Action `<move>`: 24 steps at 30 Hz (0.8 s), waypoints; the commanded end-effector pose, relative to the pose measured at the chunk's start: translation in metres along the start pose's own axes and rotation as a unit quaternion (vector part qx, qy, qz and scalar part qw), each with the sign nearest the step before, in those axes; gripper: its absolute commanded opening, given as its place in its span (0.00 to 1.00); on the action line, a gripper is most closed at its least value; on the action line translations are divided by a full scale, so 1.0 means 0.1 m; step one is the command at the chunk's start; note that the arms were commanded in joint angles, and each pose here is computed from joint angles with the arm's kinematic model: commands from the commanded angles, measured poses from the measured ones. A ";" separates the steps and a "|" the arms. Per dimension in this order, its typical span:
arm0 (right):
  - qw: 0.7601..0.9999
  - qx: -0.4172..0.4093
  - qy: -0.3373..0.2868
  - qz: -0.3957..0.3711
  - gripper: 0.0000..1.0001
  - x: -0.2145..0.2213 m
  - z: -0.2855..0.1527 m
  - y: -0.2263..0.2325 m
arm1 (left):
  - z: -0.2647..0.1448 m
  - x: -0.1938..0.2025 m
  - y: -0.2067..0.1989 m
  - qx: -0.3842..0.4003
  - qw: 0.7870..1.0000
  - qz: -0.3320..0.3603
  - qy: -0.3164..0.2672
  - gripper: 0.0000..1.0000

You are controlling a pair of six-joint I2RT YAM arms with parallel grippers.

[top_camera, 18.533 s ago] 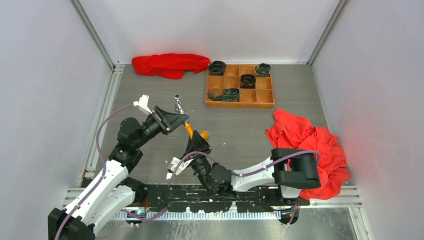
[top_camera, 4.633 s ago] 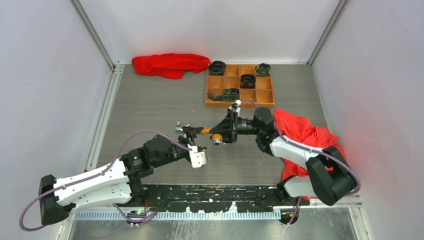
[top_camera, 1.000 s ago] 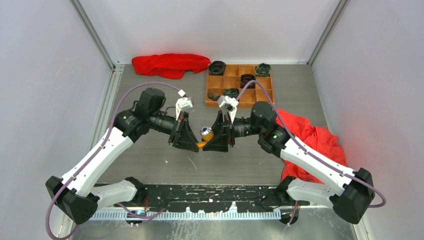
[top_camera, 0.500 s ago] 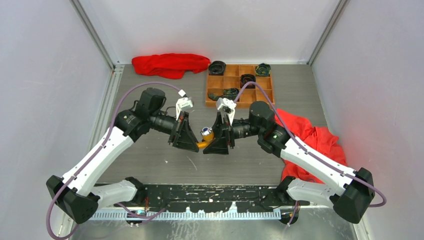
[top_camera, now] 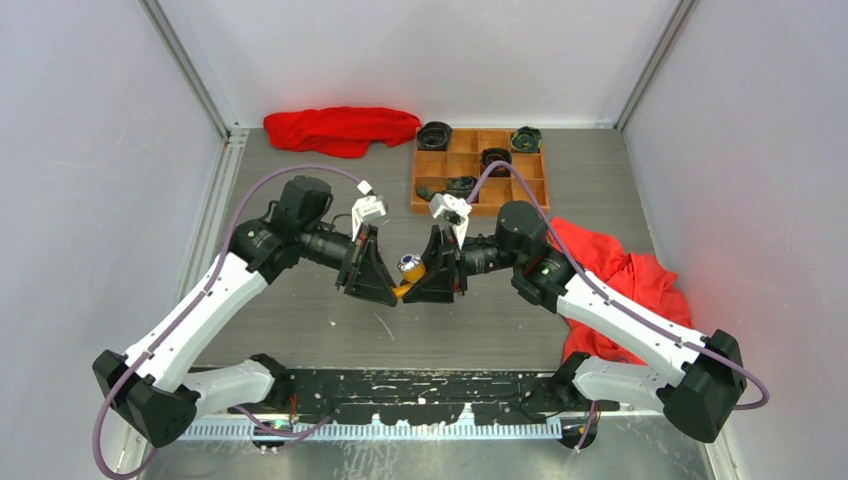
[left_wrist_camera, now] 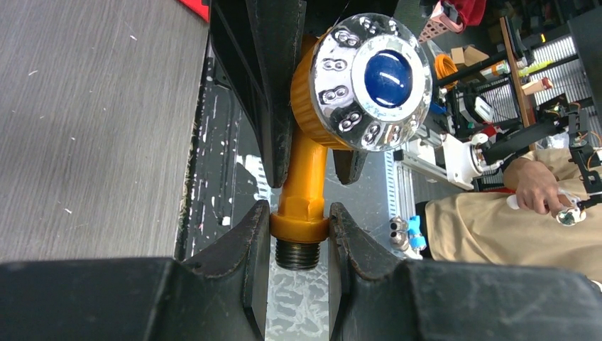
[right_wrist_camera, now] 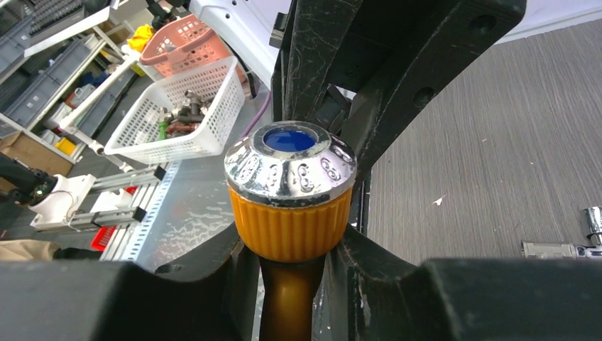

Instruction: Install the water faucets

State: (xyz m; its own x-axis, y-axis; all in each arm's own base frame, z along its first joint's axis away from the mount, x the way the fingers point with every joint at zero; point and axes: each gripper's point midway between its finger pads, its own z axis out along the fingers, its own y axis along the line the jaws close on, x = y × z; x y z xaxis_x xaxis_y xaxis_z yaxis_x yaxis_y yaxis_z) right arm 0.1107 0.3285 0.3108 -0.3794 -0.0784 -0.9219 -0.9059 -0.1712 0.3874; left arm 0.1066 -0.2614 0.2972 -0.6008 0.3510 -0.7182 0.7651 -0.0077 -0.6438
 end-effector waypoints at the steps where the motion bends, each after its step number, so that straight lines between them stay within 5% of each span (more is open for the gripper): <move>1: 0.999 -0.031 -0.010 -0.028 0.31 -0.12 0.03 0.17 | -0.04 -0.14 -0.14 0.021 0.999 0.038 -0.015 0.00; 4: 0.999 -0.032 -0.009 -0.026 0.22 -0.11 0.03 0.17 | -0.04 -0.15 -0.14 0.020 0.999 0.038 -0.016 0.00; 7: 0.999 -0.028 -0.002 -0.026 0.47 -0.09 0.02 0.16 | -0.04 -0.15 -0.14 0.020 0.999 0.040 -0.017 0.00; 9: 0.999 -0.023 0.001 -0.027 0.49 -0.08 0.01 0.15 | -0.05 -0.15 -0.14 0.018 0.999 0.040 -0.017 0.00; 14: 0.999 -0.021 0.001 -0.036 0.44 -0.09 -0.01 0.18 | -0.06 -0.14 -0.14 0.015 0.999 0.041 -0.018 0.00; 20: 0.999 -0.016 0.002 -0.030 0.11 -0.07 -0.01 0.16 | -0.06 -0.14 -0.13 0.015 0.999 0.040 -0.018 0.00; 24: 0.999 -0.007 0.001 -0.032 0.11 -0.06 -0.02 0.14 | -0.07 -0.15 -0.14 0.014 0.999 0.042 -0.020 0.00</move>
State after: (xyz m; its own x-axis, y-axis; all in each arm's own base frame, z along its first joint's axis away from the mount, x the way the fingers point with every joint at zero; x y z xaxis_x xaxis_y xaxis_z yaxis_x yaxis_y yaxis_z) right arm 0.1072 0.3287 0.3031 -0.3637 -0.1028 -0.9258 -0.9107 -0.1698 0.3766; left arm 0.1054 -0.2610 0.2980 -0.6052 0.3517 -0.7142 0.7598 -0.0127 -0.6500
